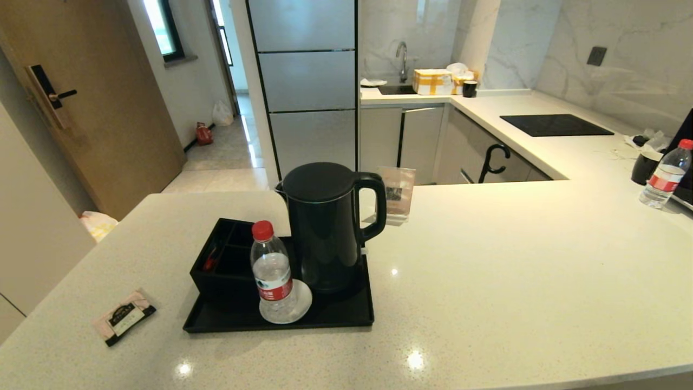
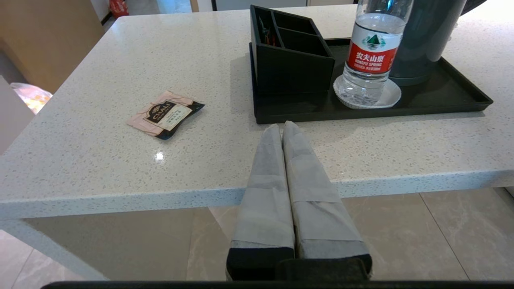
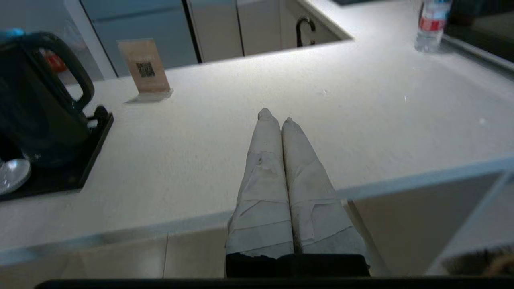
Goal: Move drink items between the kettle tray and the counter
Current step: Return the tea bag to its original position
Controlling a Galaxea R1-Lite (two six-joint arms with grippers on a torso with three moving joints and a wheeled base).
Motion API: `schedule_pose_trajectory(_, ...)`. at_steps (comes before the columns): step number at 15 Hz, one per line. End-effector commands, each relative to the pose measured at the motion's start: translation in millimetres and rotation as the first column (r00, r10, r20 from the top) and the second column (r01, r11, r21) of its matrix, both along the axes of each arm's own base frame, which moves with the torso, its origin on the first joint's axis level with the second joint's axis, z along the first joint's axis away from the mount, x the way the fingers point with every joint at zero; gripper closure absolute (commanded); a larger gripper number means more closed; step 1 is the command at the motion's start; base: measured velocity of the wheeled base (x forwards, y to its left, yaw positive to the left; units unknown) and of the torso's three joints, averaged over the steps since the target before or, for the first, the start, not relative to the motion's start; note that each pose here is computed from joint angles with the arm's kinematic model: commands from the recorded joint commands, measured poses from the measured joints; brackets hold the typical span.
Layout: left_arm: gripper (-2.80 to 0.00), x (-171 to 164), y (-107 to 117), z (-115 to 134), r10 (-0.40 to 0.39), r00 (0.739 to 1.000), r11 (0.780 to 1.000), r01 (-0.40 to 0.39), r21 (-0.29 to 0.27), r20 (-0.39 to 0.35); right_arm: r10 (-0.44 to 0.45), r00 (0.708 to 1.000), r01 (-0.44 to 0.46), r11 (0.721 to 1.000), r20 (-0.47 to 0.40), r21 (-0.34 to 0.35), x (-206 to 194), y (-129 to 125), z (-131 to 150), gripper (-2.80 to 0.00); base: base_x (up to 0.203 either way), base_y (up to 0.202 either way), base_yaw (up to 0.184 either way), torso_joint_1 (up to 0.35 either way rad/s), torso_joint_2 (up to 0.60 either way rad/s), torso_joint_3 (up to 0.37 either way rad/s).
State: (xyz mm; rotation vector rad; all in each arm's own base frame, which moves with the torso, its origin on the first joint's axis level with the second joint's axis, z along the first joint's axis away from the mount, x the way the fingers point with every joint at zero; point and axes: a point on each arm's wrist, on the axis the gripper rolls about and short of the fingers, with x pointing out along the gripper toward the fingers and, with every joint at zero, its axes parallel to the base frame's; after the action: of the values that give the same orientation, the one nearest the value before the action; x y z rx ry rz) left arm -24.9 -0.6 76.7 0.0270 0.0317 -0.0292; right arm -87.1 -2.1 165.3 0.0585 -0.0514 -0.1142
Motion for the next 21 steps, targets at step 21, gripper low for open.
schedule_pose_trajectory(21, 0.00, -0.1, 0.0, -0.2, -0.002, 1.000, 1.000, 0.002, 0.029, 0.000, 0.110, 0.992, -0.114, 0.992, -0.055, -0.061, 64.3, 2.3, -89.8, 0.00, 0.000, 0.000, 0.000, 0.000, 0.00, 0.000)
